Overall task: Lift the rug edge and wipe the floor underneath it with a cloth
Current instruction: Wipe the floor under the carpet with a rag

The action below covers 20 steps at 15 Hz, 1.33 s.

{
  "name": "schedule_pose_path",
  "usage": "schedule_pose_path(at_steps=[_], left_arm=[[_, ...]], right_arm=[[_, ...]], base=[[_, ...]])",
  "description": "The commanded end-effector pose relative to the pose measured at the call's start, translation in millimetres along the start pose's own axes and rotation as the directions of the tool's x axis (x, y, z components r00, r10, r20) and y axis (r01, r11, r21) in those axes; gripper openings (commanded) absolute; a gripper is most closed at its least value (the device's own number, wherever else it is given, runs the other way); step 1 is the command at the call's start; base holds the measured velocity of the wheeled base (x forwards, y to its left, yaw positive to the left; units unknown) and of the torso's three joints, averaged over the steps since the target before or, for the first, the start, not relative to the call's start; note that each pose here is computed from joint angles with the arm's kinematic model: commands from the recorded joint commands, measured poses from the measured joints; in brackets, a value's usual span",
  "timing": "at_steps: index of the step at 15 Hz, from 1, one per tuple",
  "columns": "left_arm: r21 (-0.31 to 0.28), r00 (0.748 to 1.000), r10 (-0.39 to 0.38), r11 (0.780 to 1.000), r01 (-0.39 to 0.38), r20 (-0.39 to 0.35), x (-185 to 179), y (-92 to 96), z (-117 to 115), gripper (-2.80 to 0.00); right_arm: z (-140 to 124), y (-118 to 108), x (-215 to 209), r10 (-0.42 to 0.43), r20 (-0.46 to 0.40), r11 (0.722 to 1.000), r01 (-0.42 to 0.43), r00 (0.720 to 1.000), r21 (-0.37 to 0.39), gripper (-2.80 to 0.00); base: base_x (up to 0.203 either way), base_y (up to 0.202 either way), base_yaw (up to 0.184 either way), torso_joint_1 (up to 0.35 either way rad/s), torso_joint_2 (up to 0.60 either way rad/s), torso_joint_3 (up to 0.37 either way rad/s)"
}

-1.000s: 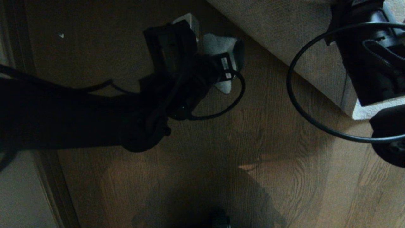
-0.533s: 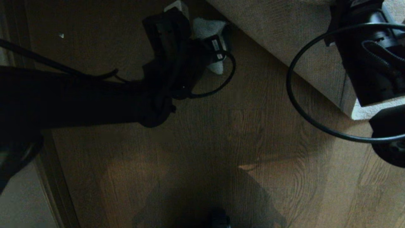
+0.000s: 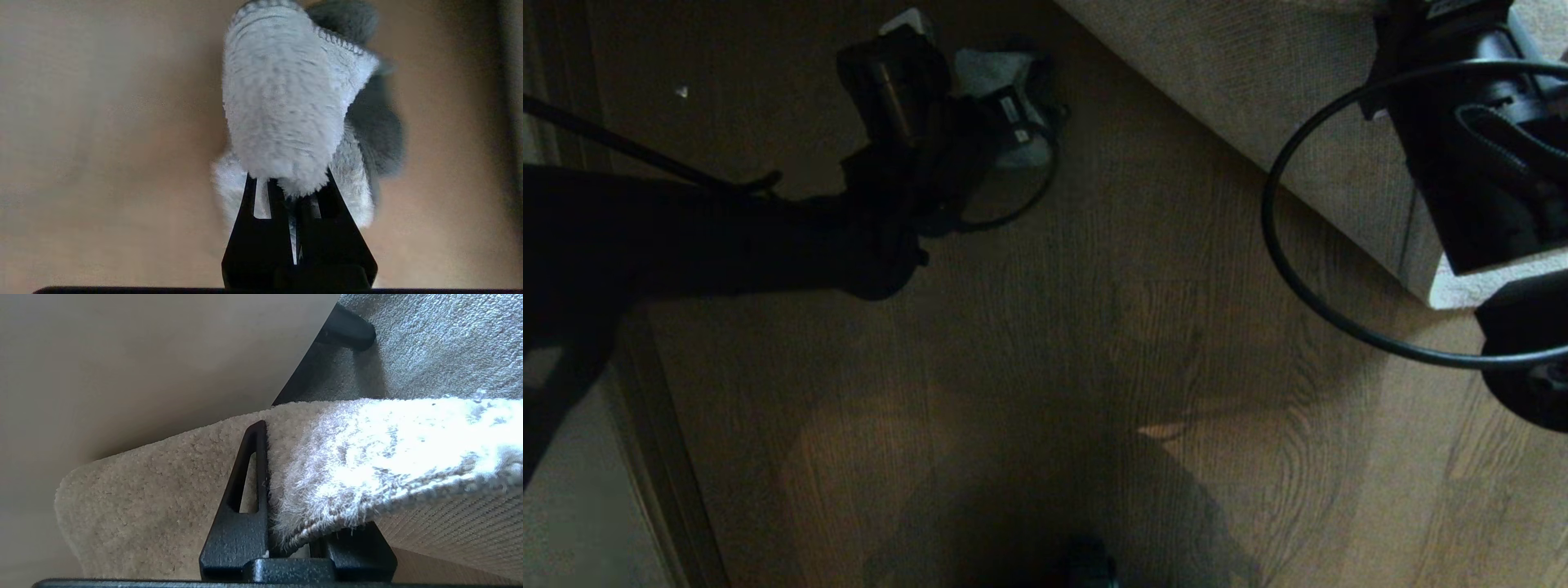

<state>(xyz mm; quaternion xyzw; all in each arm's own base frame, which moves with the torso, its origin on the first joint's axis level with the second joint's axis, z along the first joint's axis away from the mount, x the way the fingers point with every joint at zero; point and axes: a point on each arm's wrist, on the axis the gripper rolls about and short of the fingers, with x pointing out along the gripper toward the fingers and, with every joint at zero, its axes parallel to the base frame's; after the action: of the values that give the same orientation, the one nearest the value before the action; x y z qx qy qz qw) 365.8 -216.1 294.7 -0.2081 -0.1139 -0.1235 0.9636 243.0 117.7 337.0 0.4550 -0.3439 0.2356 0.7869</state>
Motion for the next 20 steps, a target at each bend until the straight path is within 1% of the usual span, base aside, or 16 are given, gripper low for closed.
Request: schedule_pose_path(at_steps=[1,4,8,10,13,15,20], left_arm=[[0.002,0.999,0.031,1.0,-0.031,0.032,2,13.4,12,-2.8],[0.004,0.996,0.056,0.998,-0.056,0.063,1,24.0,28,-2.8],[-0.007,0.994,0.052,0.999,-0.051,0.098,-10,20.8,49,-2.8],[-0.006,0.994,0.054,0.999,-0.054,0.095,-20,21.1,57,-2.8],[0.013,0.997,0.066,0.998,-0.066,0.049,-46,26.0,59,-2.8],[0.029,0.997,0.077,0.997,-0.078,0.01,-67,32.5,56,-2.8],[0.081,0.988,0.116,0.991,-0.107,-0.103,-131,59.1,33,-2.8]], right_arm=[[3,3,0,0.029,0.035,0.999,-0.03,0.999,0.016,-2.8],[3,3,0,0.029,0.035,0.999,-0.03,0.999,0.016,-2.8],[2,3,0,0.028,0.032,0.999,-0.028,0.999,0.016,-2.8],[2,3,-1,0.027,0.03,0.999,-0.027,0.999,0.017,-2.8],[1,2,-1,0.027,0.027,0.999,-0.027,0.999,0.018,-2.8],[0,2,-1,0.027,0.024,0.999,-0.027,0.999,0.02,-2.8],[-1,2,-2,0.026,0.02,0.999,-0.026,0.999,0.02,-2.8]], base=[[0.0,0.0,0.0,0.0,0.0,0.0],[0.0,0.0,0.0,0.0,0.0,0.0],[0.0,0.0,0.0,0.0,0.0,0.0],[0.0,0.0,0.0,0.0,0.0,0.0],[0.0,0.0,0.0,0.0,0.0,0.0],[0.0,0.0,0.0,0.0,0.0,0.0],[0.0,0.0,0.0,0.0,0.0,0.0]])
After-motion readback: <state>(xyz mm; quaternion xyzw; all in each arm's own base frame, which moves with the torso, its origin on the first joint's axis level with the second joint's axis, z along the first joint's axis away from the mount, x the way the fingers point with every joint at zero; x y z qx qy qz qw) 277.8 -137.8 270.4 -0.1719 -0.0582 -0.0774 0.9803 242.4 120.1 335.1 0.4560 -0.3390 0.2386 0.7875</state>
